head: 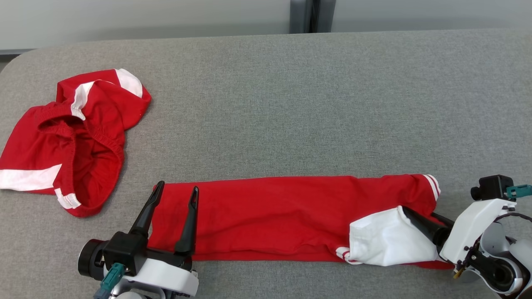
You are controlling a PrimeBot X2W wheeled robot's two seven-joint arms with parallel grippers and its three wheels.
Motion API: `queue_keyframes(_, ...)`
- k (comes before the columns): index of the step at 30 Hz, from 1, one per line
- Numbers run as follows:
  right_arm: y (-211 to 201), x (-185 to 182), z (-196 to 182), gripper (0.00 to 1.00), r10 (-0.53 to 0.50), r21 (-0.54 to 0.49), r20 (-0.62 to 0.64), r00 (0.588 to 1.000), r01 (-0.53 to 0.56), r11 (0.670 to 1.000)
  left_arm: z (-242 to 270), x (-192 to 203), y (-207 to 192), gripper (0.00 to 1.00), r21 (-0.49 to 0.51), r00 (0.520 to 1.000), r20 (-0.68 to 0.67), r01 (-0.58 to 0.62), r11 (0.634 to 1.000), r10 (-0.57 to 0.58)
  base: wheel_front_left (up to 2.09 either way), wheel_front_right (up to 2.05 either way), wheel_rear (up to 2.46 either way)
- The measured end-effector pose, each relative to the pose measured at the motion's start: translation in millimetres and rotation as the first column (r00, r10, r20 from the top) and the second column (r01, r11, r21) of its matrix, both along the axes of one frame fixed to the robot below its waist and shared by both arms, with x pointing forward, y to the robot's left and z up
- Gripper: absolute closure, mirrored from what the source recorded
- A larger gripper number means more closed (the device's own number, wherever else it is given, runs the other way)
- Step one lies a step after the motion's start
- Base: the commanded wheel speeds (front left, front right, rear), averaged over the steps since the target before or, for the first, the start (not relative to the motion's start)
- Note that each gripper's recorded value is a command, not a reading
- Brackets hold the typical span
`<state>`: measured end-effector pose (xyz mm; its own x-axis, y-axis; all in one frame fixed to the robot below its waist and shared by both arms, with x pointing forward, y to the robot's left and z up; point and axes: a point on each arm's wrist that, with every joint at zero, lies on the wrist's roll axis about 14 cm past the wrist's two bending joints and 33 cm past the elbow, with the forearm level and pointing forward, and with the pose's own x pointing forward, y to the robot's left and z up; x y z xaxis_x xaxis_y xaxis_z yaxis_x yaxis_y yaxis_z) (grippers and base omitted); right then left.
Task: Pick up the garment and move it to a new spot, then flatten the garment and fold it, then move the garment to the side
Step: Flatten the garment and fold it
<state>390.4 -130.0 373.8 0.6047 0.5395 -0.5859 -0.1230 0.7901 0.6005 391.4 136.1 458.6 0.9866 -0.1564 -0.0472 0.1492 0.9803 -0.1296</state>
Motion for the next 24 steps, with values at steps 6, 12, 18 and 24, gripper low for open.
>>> queue_keyframes(6,9.2,-2.7,-0.5,0.0,0.024,0.01,-0.003,1.0,-0.024,1.0,2.4,0.7,-1.5,0.0,-0.004,1.0,0.007,0.004,1.0,-0.004,0.0,0.0,0.0)
queue_keyframes(12,17.0,-2.9,-3.9,1.0,0.038,0.011,-0.002,0.999,-0.038,0.999,2.7,0.2,-1.0,0.0,-0.006,1.0,0.007,0.001,1.0,-0.001,0.0,0.0,0.0)
queue_keyframes(18,22.6,-4.6,-7.2,1.0,0.04,0.011,0.006,0.999,-0.04,0.999,4.2,-0.9,0.7,0.0,-0.006,1.0,0.011,-0.005,1.0,0.005,0.0,0.0,0.0)
queue_keyframes(24,12.7,-1.8,-7.9,1.0,0.025,-0.029,0.033,0.999,-0.024,0.999,7.8,-2.3,0.0,0.0,-0.009,1.0,0.02,-0.005,1.0,0.005,0.0,0.0,0.0)
